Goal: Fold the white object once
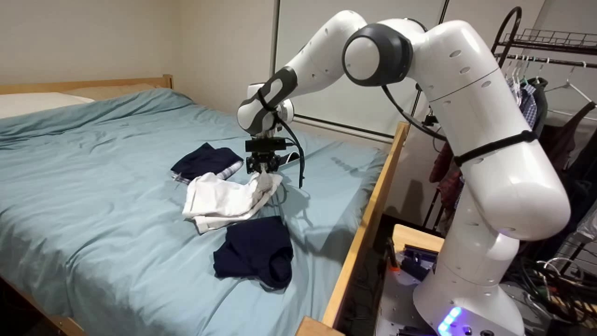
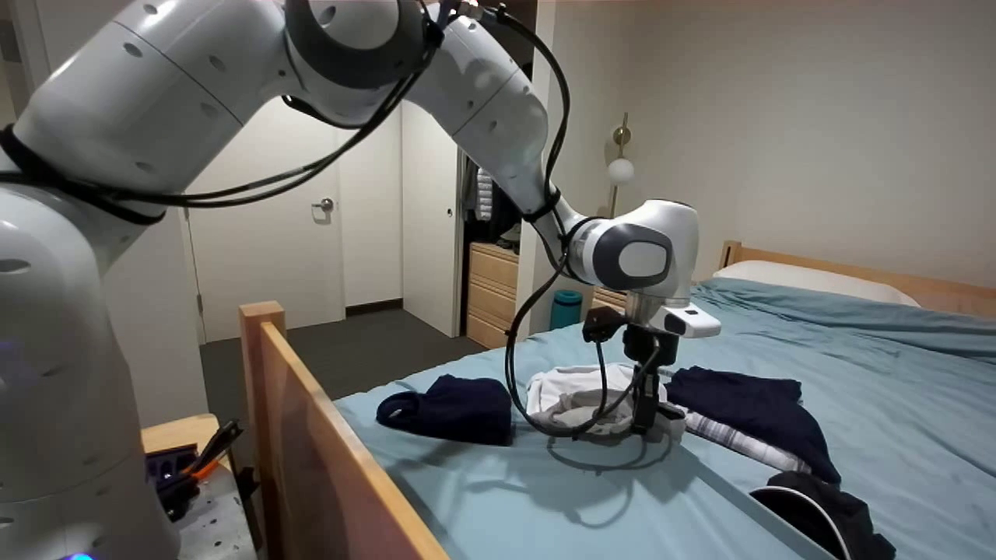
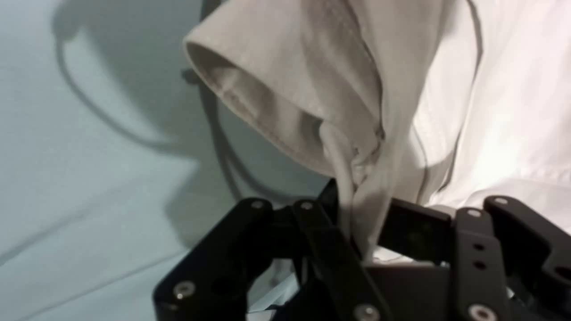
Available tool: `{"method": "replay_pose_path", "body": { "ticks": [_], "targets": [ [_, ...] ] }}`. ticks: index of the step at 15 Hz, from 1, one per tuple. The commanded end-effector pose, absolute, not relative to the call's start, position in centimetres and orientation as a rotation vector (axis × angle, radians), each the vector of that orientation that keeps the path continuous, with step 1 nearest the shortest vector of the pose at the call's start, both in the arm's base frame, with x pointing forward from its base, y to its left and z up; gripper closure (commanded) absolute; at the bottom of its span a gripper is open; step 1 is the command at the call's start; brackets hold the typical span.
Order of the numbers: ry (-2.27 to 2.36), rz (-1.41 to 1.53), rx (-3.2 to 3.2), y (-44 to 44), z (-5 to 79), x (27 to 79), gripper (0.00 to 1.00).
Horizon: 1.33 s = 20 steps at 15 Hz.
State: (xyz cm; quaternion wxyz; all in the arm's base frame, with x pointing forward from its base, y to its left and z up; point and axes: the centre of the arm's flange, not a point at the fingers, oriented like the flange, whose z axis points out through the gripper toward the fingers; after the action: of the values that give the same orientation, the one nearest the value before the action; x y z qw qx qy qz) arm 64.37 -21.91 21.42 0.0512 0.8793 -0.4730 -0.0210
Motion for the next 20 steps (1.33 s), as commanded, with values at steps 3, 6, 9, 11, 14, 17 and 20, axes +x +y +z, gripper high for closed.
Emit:
{"method": "replay_pose_path", "body": {
  "ticks": [3, 6, 9, 11, 14, 17, 20],
  "targets": [
    [-1.52, -0.183, 2.671, -23.8, 20.6, 65.6, 0.93],
    [-1.635, -0.339, 2.64, -26.2, 18.3, 63.4, 0.93],
    [-1.813, -0.512, 2.567, -28.2, 15.7, 60.1, 0.93],
    [-1.917, -0.608, 2.515, -29.2, 14.3, 58.4, 0.93],
    [-1.981, -0.629, 2.526, -29.8, 12.9, 57.8, 0.63],
    [-2.009, -0.62, 2.556, -29.4, 12.9, 58.1, 0.43],
    [-2.0, -0.591, 2.605, -28.8, 13.6, 58.4, 0.24]
  ]
}}
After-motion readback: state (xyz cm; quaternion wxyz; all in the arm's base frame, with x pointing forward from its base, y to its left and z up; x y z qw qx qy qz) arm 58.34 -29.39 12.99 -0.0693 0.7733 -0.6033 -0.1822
